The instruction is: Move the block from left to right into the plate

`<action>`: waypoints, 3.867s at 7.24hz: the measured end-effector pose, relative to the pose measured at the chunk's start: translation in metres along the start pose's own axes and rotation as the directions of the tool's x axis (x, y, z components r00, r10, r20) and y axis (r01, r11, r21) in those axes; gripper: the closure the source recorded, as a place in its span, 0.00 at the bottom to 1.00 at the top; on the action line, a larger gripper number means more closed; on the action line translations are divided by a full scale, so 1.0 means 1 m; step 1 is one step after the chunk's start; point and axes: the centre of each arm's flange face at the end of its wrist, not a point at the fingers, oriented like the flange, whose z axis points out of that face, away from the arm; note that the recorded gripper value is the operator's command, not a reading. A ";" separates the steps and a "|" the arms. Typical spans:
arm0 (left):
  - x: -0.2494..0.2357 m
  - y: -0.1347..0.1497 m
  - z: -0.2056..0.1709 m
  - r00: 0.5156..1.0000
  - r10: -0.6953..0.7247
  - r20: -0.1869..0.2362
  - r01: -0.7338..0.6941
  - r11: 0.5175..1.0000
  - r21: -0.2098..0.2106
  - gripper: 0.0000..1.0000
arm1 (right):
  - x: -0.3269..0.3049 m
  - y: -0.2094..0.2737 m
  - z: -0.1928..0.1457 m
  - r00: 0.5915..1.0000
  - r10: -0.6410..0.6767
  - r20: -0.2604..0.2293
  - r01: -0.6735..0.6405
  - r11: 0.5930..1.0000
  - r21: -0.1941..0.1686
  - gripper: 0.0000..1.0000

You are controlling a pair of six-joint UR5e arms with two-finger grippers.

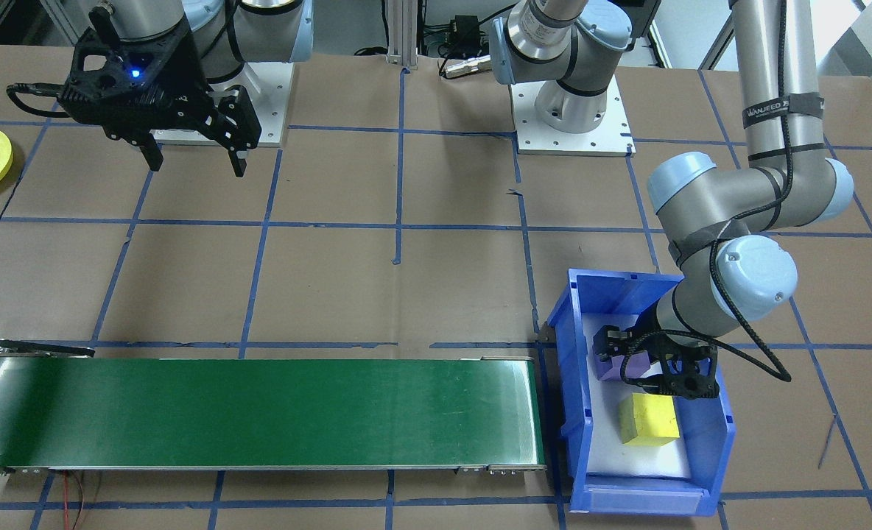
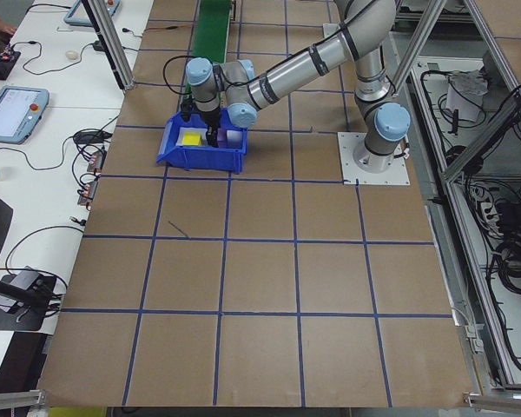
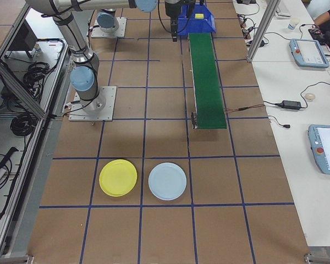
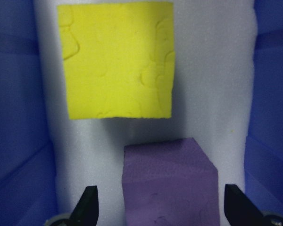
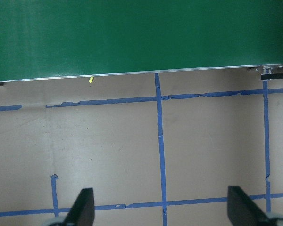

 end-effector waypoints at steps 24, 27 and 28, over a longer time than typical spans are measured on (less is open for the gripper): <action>0.099 -0.037 -0.110 0.989 -0.144 -0.019 0.143 0.950 0.279 0.00 | 0.046 -0.076 0.088 0.998 0.065 -0.016 -0.066 0.993 -0.099 0.00; 0.022 -0.048 -0.065 0.993 -0.119 0.012 0.115 0.974 0.194 0.00 | 0.070 -0.135 0.164 0.996 0.087 -0.018 -0.089 0.991 -0.097 0.00; 0.012 -0.051 -0.051 0.993 -0.118 0.012 0.114 0.978 0.175 0.00 | 0.073 -0.138 0.186 0.996 0.091 -0.017 -0.092 0.989 -0.112 0.00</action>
